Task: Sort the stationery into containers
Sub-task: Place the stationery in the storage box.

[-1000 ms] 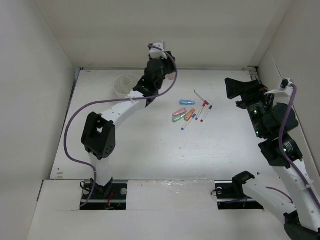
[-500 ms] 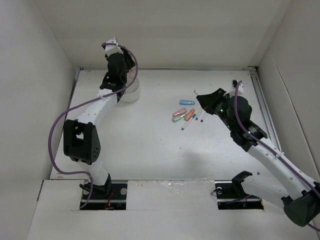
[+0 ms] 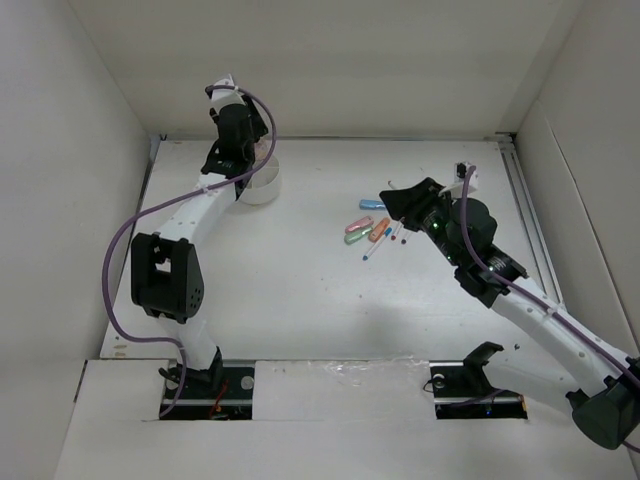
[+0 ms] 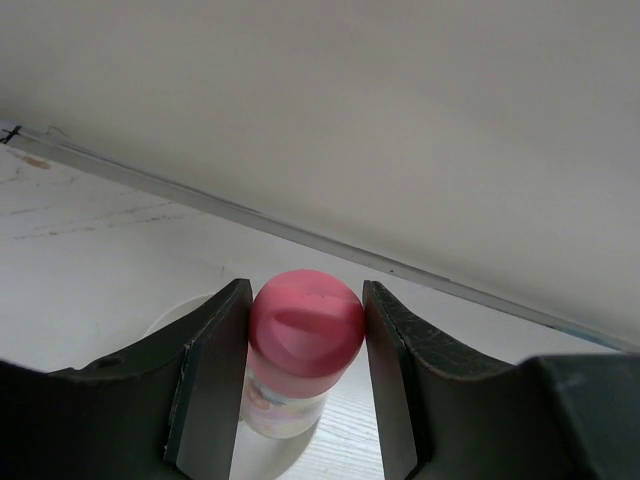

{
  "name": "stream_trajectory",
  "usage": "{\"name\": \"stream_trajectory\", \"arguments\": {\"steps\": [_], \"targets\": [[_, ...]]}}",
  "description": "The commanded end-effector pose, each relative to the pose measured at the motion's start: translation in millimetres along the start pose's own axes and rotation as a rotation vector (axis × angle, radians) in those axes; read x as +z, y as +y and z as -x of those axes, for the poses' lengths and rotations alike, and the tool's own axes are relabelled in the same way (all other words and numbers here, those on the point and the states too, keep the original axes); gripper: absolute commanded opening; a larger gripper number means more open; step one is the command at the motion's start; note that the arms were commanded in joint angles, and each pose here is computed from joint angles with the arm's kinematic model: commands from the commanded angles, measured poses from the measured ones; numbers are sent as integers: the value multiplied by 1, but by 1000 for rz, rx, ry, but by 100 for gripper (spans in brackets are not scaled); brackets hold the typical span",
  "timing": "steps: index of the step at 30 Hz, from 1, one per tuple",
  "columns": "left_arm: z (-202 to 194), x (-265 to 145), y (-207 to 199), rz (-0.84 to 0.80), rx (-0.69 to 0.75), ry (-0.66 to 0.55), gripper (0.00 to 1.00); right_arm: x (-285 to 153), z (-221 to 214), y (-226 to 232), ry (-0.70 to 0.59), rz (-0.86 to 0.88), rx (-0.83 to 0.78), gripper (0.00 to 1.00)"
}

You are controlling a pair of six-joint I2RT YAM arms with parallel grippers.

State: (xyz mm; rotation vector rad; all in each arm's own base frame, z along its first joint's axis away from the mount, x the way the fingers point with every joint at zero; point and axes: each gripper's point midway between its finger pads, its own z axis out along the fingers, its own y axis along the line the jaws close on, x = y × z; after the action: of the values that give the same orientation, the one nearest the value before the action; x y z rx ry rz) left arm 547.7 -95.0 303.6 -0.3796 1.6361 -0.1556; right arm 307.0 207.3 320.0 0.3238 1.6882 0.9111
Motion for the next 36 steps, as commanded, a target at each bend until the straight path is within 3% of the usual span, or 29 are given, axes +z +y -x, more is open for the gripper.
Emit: {"name": "stream_trajectory", "arguments": {"steps": [1,8,24,27,30,36], "targets": [[42,1,3,17,-27,-101,27,1,10,9,-58,32,-1,50],[28,15,26,52,-71,-59,27,1,11,7,-66,24,-10,55],[12,23,30,59,-45,-41,32,0,15,2,-88,3,-18,58],[-1,23,35,65,-39,-28,38,0,15,2,-88,3,-18,59],[-6,22,37,69,-36,-18,51,0,15,2,-88,3,-18,59],[-6,18,41,76,-37,-24,58,0,16,0,-97,-5,-18,60]]}}
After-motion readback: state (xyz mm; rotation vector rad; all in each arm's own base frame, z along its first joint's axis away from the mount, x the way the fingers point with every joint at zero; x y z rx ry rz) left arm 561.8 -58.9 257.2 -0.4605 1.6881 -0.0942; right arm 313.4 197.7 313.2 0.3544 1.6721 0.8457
